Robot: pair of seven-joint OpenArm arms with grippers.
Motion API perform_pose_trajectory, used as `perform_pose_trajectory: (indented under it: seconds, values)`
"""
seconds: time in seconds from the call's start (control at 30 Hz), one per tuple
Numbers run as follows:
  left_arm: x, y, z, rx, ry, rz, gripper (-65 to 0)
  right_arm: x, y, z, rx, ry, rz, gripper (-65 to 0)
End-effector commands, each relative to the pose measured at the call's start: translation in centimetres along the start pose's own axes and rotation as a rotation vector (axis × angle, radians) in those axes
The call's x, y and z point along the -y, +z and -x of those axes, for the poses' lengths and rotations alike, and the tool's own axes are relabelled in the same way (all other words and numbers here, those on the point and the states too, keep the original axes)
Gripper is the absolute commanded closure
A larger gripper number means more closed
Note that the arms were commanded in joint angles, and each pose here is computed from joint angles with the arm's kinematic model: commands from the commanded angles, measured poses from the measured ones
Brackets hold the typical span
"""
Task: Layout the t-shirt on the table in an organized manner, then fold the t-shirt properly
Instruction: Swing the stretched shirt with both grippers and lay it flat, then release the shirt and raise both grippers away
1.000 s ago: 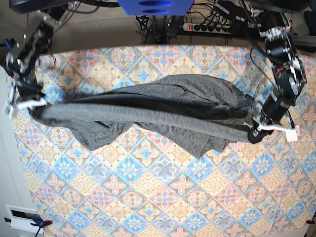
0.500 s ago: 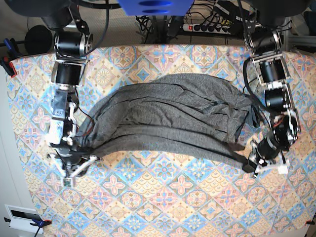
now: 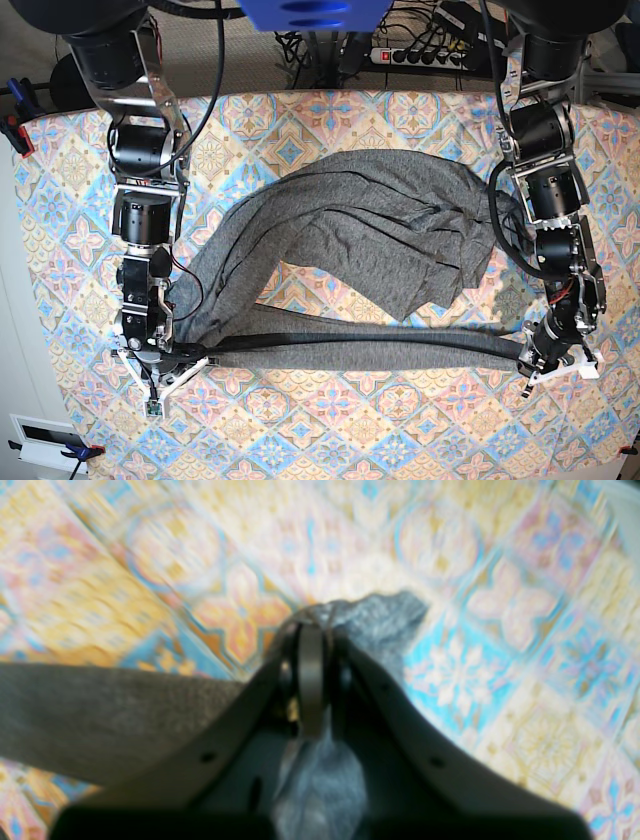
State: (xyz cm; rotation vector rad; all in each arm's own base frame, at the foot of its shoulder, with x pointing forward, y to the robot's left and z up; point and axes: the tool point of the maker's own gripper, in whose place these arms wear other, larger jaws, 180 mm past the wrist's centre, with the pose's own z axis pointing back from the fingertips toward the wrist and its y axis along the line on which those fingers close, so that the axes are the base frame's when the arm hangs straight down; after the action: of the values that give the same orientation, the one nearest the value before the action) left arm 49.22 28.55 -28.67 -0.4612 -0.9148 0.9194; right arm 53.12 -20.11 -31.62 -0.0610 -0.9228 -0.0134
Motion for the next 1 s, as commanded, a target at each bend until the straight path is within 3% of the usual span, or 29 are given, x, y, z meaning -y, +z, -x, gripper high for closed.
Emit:
perform_pose_trajectory:
  seconds: [0.0, 0.13, 0.23, 0.33, 0.43, 0.53, 0.63, 0.77, 0.83, 0.97]
  values:
    - [2.2, 0.1, -1.3, 0.053, -0.048, 0.033, 0.0, 0.4, 0.6, -4.8, 0.114, -0.004, 0.004, 0.0]
    - [-0.3, -1.8, 0.4, 0.076, -0.171, -0.084, 0.0, -1.7, -1.2, -3.6, 0.097, -0.024, -0.039, -1.0]
    - [-3.4, -2.9, 0.8, 0.115, -0.197, -0.169, -1.6, -3.3, -2.2, -1.7, 0.059, -0.035, -0.069, -9.1]
    - [-5.9, -3.7, 1.5, 0.111, -0.178, -0.232, -13.9, -3.8, -2.6, -0.8, 0.033, -0.024, -0.077, -23.6]
    - [-6.9, -4.1, 2.4, 0.065, -0.157, -0.261, -31.7, -5.5, -2.7, -0.4, 0.021, 0.084, -0.092, -38.1]
    - [-6.2, -4.0, 2.7, 0.027, -0.11, -0.228, -47.2, -6.5, -2.2, -1.9, 0.06, 0.158, -0.099, -47.6]
    - [-5.5, -2.9, 2.7, -0.014, -0.055, -0.159, -55.0, -6.4, -1.2, -4.8, 0.138, 0.144, -0.095, -52.5]
    - [-2.8, 0.5, 1.4, 0.015, -0.053, 0.002, -56.9, -4.8, 0.7, -7.9, 0.214, 0.071, -0.071, -53.9]
    - [-1.3, 2.6, 1.5, 0.029, -0.088, 0.079, -56.9, -2.9, 1.4, -5.7, 0.185, 0.011, -0.042, -53.9]
    - [0.7, 7.6, 3.6, 0.006, -0.264, 0.173, -56.9, 1.0, 5.3, -1.9, 0.177, -0.049, 0.039, -54.0]
